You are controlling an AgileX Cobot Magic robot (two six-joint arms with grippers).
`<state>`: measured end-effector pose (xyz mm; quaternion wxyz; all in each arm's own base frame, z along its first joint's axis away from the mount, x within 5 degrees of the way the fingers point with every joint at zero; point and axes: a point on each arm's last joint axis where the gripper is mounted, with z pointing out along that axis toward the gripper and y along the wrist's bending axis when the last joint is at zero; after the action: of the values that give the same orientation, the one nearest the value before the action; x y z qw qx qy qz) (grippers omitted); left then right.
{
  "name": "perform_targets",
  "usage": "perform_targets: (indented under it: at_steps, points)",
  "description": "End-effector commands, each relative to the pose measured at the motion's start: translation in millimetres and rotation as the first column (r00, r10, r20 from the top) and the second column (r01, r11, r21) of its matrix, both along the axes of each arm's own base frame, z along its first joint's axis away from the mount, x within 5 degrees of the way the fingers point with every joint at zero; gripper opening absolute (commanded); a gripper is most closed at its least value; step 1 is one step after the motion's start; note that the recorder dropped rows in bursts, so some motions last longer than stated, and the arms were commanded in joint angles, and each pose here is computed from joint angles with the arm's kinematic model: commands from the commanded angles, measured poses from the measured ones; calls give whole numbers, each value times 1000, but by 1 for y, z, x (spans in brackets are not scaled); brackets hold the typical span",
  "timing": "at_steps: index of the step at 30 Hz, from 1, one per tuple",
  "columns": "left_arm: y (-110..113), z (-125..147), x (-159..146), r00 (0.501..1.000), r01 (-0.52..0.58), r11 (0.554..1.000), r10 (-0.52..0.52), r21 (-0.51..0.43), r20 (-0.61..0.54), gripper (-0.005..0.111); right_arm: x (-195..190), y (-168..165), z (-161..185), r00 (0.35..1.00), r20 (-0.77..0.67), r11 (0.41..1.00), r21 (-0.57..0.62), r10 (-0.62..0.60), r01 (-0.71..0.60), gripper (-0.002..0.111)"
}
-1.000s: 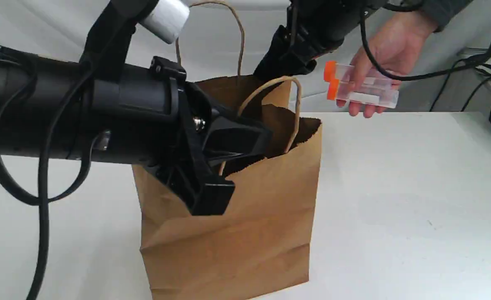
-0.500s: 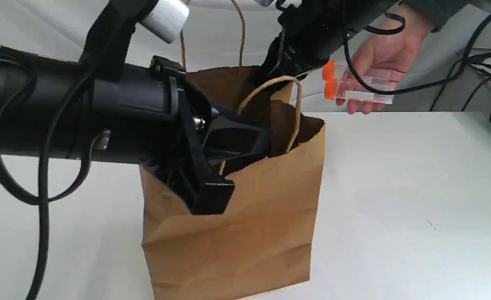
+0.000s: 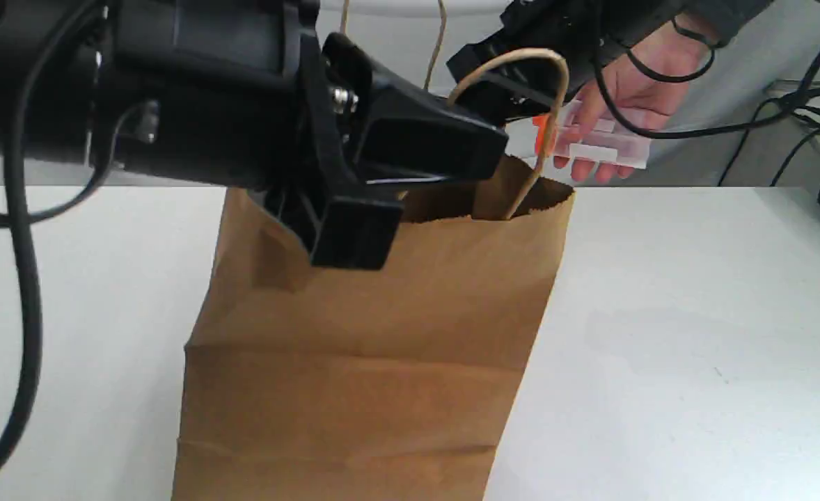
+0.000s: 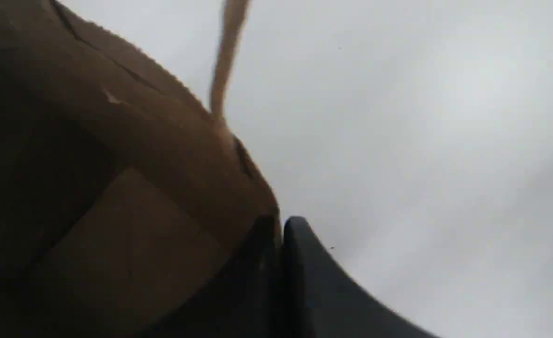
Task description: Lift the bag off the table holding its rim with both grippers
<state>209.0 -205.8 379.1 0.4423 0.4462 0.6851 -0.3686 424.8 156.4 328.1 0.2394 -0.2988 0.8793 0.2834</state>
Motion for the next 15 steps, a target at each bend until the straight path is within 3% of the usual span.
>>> perform_targets:
  at_steps: [1, 15]
  points:
    - [-1, 9, -3, 1000, 16, 1000, -16, -13, 0, 0, 6, -12, 3, 998, -44, 995, 82, -52, 55, 0]
    - [-1, 21, 0, 1000, -16, 998, 17, -60, 19, 0, 9, -17, -44, 970, -221, 991, 60, -99, 115, 0]
